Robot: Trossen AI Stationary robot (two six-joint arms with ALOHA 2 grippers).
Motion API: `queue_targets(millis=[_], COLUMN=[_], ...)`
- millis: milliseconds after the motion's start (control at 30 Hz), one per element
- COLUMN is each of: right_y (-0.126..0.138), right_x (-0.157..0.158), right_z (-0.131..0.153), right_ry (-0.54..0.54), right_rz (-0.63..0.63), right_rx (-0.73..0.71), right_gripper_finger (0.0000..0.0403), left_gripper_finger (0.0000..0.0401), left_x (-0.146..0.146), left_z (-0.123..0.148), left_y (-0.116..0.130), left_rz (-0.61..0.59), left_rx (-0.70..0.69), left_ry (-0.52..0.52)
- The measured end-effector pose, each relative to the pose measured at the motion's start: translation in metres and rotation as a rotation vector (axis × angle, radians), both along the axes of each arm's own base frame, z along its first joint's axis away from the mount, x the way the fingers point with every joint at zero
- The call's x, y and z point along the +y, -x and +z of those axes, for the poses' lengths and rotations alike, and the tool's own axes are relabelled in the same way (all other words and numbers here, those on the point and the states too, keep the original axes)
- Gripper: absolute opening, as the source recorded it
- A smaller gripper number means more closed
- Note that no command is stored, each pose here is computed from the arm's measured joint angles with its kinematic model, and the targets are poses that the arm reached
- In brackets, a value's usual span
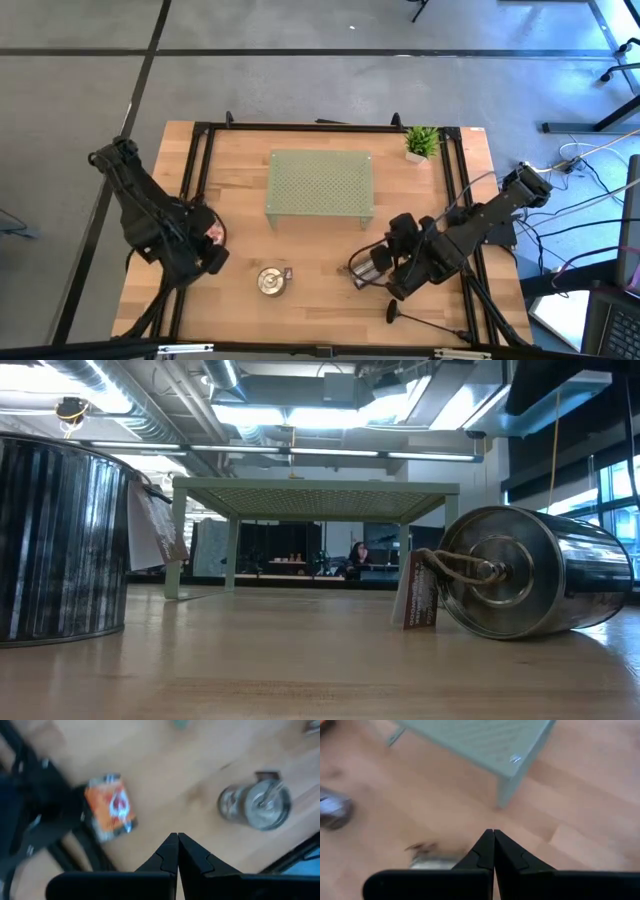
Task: Pick & Place candle stick holders
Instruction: Put the orange scented candle on the shelf
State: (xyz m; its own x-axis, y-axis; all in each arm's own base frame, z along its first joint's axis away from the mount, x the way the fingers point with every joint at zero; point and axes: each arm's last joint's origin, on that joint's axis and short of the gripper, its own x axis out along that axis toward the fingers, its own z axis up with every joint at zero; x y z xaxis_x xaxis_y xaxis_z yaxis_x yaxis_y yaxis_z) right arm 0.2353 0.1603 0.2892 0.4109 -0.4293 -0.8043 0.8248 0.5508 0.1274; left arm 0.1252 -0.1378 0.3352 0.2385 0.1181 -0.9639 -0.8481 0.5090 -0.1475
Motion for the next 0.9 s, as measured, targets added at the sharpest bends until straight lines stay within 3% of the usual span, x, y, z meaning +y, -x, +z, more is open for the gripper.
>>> queue_targets(millis=[300, 400, 567, 700, 800, 900], right_y=[-0.016, -0.020, -0.025, -0.028, -0.029, -0.029], right_x=[0.018, 0.020, 0.023, 0.025, 0.026, 0.026], right_z=[0.024, 0.030, 0.033, 0.036, 0.036, 0.036], right_ry=[-0.072, -0.059, -0.074, -0.089, -0.096, -0.097], right_rz=[0.198, 0.205, 0.194, 0.185, 0.183, 0.183], right_rx=[-0.130, -0.194, -0.270, -0.321, -0.337, -0.339], right_gripper_finger=[0.0004, 0.0004, 0.0004, 0.0004, 0.0004, 0.0004], left_gripper_finger=[0.0002, 0.0002, 0.0003, 0.0005, 0.0002, 0.0002], left_x=[-0.014, -0.026, -0.070, -0.113, -0.139, -0.152], left_z=[-0.012, -0.019, -0.042, -0.069, -0.087, -0.100], left_y=[-0.006, -0.007, -0.014, -0.020, -0.022, -0.017], left_rz=[0.021, -0.081, -0.253, -0.355, -0.514, -0.574], left_rx=[0.158, 0.185, 0.113, 0.080, 0.094, 0.115], left_ry=[0.055, 0.021, 0.032, 0.105, 0.173, 0.115])
